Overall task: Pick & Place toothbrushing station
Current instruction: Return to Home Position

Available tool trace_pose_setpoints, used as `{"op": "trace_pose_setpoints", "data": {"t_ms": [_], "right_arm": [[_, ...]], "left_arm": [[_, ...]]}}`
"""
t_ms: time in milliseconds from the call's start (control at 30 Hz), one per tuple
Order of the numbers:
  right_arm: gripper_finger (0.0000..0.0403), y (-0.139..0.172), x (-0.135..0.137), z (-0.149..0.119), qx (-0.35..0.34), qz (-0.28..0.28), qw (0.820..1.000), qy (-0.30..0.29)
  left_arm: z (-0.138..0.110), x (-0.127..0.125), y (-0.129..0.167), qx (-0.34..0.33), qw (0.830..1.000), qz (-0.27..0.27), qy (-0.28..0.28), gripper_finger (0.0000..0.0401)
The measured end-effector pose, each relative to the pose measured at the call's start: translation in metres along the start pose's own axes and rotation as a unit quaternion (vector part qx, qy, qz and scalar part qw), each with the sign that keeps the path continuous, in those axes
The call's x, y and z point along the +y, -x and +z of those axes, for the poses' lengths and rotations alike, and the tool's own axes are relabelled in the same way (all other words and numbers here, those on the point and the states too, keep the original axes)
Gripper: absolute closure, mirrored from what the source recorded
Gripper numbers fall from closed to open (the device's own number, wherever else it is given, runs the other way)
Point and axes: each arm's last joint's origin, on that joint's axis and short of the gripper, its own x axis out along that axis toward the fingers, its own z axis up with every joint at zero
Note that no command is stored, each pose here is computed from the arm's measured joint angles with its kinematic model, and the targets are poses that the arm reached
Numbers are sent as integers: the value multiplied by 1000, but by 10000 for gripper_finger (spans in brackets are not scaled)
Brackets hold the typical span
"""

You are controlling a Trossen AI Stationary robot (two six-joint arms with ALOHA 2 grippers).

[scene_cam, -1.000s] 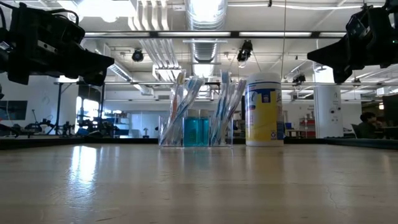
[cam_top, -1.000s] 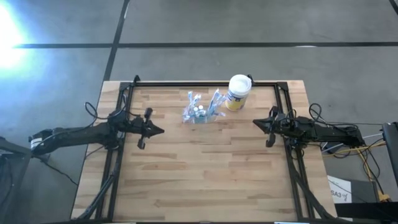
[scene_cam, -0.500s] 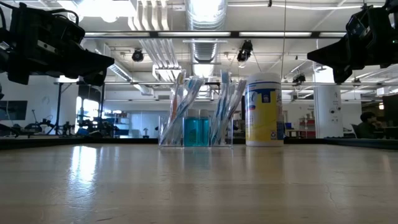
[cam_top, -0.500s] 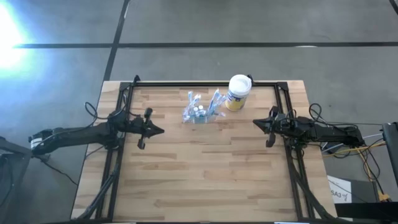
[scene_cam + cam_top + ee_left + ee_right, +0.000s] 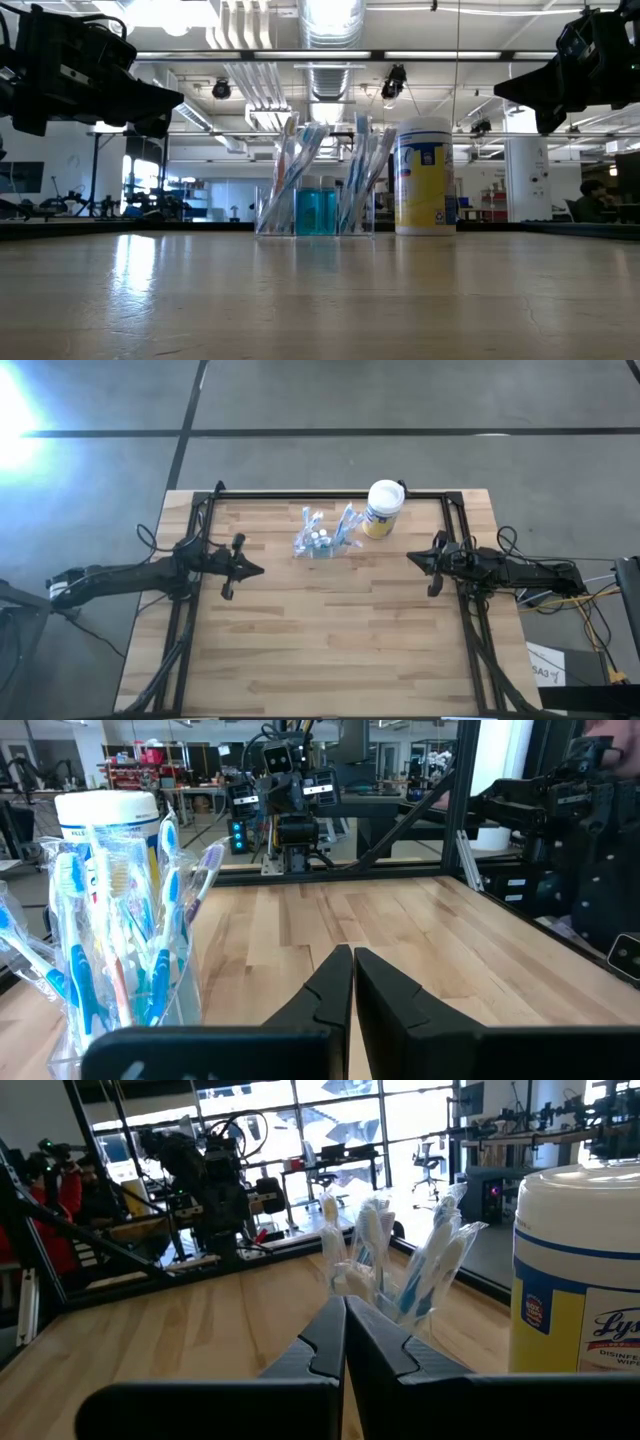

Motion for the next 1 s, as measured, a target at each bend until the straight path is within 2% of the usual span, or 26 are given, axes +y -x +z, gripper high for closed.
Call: {"op": "trace_pose_setpoints", "data": {"t_ms": [1000], "right_arm": [[394,0,0,0,0,0,1000,0]], "left_arm": [[0,0,0,0,1000,0,0,382]]}}
